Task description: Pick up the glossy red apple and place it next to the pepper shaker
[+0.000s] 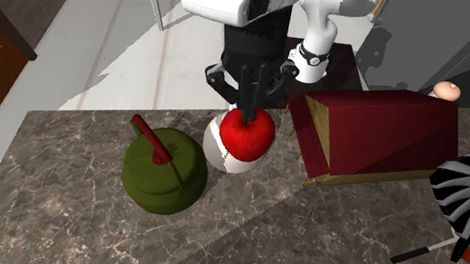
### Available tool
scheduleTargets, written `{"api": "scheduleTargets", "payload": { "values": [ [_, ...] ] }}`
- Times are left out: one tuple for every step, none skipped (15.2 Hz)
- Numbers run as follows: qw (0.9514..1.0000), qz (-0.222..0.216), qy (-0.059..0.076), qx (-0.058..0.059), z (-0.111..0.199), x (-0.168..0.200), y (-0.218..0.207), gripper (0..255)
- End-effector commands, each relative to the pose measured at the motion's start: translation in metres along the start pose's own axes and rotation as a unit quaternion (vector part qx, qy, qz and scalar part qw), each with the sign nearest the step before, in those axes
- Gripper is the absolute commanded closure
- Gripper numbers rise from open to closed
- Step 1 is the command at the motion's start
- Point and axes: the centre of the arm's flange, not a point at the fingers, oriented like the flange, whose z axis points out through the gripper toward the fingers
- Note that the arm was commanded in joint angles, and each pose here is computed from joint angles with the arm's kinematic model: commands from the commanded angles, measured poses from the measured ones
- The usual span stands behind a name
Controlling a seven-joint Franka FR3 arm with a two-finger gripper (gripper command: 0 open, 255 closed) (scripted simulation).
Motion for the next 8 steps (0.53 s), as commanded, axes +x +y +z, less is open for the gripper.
{"api": "scheduleTargets", "payload": {
  "values": [
    [1.0,0.0,0.0,0.0,-0.011,0.001,-0.001,255],
    [1.0,0.0,0.0,0.0,-0.016,0.002,-0.001,255],
    [1.0,0.0,0.0,0.0,-0.019,0.003,-0.001,255],
    [1.0,0.0,0.0,0.0,-0.019,0.002,-0.014,255],
    [1.0,0.0,0.0,0.0,-0.019,0.001,-0.027,255],
    [1.0,0.0,0.0,0.0,-0.019,0.001,-0.04,255],
    [1.0,0.0,0.0,0.0,-0.019,0.0,-0.053,255],
    [1.0,0.0,0.0,0.0,-0.019,-0.001,-0.067,255]
  ]
}}
